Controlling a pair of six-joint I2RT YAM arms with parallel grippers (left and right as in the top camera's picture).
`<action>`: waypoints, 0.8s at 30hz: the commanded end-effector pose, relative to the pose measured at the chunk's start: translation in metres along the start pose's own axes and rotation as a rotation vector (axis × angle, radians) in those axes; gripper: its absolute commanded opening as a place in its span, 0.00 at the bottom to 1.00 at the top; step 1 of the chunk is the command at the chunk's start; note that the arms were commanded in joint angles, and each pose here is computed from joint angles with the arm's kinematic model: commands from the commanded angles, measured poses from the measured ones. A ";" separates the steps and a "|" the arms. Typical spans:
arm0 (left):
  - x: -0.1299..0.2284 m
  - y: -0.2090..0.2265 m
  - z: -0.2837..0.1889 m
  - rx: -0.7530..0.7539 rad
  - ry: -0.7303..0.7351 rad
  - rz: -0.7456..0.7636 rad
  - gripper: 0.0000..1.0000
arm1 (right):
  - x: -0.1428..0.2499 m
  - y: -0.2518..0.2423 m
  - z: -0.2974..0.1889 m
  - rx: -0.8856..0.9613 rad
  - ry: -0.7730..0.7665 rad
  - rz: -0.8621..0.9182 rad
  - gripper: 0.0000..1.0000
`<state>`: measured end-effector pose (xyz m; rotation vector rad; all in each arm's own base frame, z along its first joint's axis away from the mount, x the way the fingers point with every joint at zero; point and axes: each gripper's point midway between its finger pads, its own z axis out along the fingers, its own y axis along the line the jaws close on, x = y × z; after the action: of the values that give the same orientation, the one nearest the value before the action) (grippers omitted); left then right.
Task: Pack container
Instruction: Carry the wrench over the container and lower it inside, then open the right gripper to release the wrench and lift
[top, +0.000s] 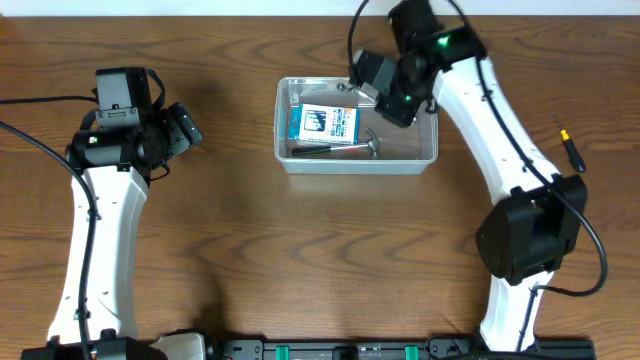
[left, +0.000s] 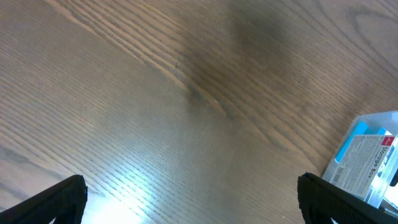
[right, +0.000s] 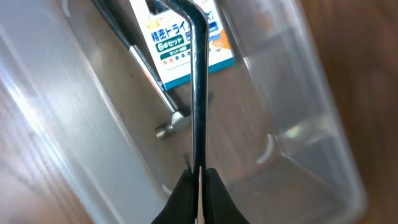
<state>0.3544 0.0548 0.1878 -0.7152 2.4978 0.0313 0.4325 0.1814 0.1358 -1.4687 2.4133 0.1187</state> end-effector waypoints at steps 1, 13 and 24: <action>0.000 0.005 0.001 -0.019 -0.002 0.013 0.98 | 0.007 0.011 0.024 -0.035 0.018 0.007 0.01; 0.000 0.005 0.001 -0.019 -0.002 0.013 0.98 | 0.026 0.025 0.056 -0.069 0.050 0.025 0.02; 0.000 0.005 0.001 -0.019 -0.002 0.013 0.98 | 0.030 0.028 0.060 -0.077 0.059 0.026 0.05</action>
<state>0.3544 0.0548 0.1878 -0.7156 2.4976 0.0311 0.4131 0.1777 0.0730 -1.4908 2.4888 0.1476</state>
